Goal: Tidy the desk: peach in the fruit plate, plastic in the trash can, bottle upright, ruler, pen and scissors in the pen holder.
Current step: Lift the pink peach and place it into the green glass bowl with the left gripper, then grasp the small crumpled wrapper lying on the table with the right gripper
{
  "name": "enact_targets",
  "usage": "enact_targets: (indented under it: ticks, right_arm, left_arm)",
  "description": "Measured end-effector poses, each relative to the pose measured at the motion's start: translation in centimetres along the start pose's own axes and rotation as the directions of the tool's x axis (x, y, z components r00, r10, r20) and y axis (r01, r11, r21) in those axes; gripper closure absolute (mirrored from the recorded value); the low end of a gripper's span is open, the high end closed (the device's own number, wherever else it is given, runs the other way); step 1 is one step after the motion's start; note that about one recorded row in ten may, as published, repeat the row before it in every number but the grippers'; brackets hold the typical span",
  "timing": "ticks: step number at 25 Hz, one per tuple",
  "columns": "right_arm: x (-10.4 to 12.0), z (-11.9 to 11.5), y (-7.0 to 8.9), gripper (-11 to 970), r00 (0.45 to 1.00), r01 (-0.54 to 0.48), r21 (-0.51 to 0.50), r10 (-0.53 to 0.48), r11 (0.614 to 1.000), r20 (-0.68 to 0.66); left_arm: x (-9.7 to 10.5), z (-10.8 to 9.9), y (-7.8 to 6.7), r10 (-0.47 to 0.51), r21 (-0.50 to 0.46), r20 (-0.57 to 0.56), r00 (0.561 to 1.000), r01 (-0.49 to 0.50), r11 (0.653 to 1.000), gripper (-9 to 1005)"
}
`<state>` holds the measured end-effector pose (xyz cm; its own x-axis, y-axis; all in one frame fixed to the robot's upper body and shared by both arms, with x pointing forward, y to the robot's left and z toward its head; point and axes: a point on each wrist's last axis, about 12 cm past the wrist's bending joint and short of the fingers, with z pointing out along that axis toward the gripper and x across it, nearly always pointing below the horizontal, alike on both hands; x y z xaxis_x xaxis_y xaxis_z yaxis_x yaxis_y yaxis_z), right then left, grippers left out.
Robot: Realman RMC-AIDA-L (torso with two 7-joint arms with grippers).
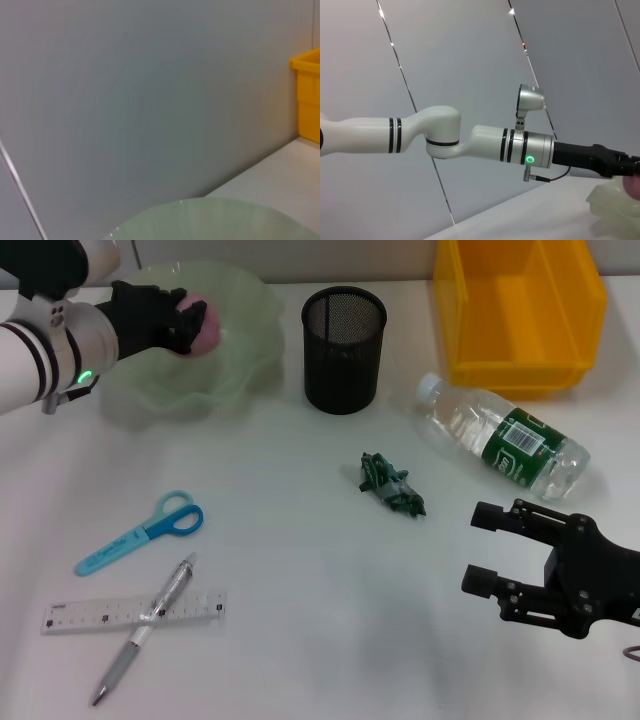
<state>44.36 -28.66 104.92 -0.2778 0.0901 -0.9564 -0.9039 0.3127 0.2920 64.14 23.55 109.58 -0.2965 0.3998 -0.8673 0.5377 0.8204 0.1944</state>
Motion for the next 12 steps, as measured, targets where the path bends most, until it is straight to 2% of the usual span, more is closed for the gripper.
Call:
enact_targets:
  ticks: [3, 6, 9, 10, 12]
  right_arm:
    - [-0.1, 0.0, -0.1, 186, 1.0, 0.003, -0.002, -0.003, 1.0, -0.001]
    - [-0.1, 0.1, -0.1, 186, 1.0, 0.005, -0.001, -0.005, 1.0, -0.002]
    - [-0.1, 0.0, -0.2, 186, 1.0, 0.006, 0.002, -0.006, 1.0, -0.004]
    - [-0.1, 0.0, -0.2, 186, 1.0, 0.006, 0.002, -0.006, 1.0, -0.004]
    - [-0.1, 0.0, -0.2, 185, 1.0, 0.006, 0.003, -0.006, 1.0, -0.004]
  left_arm:
    - [0.0, -0.1, 0.2, -0.027, -0.006, 0.002, 1.0, 0.027, 1.0, 727]
    - [0.0, -0.2, 0.2, -0.046, 0.005, 0.003, 0.999, 0.046, 0.999, 649]
    - [-0.5, -0.8, 0.2, -0.135, 0.079, 0.026, 0.991, 0.132, 0.988, 571]
    - [-0.5, -0.8, 0.2, -0.135, 0.079, 0.026, 0.991, 0.132, 0.988, 545]
    - [-1.0, -1.4, 0.2, -0.16, 0.149, 0.051, 0.986, 0.151, 0.977, 493]
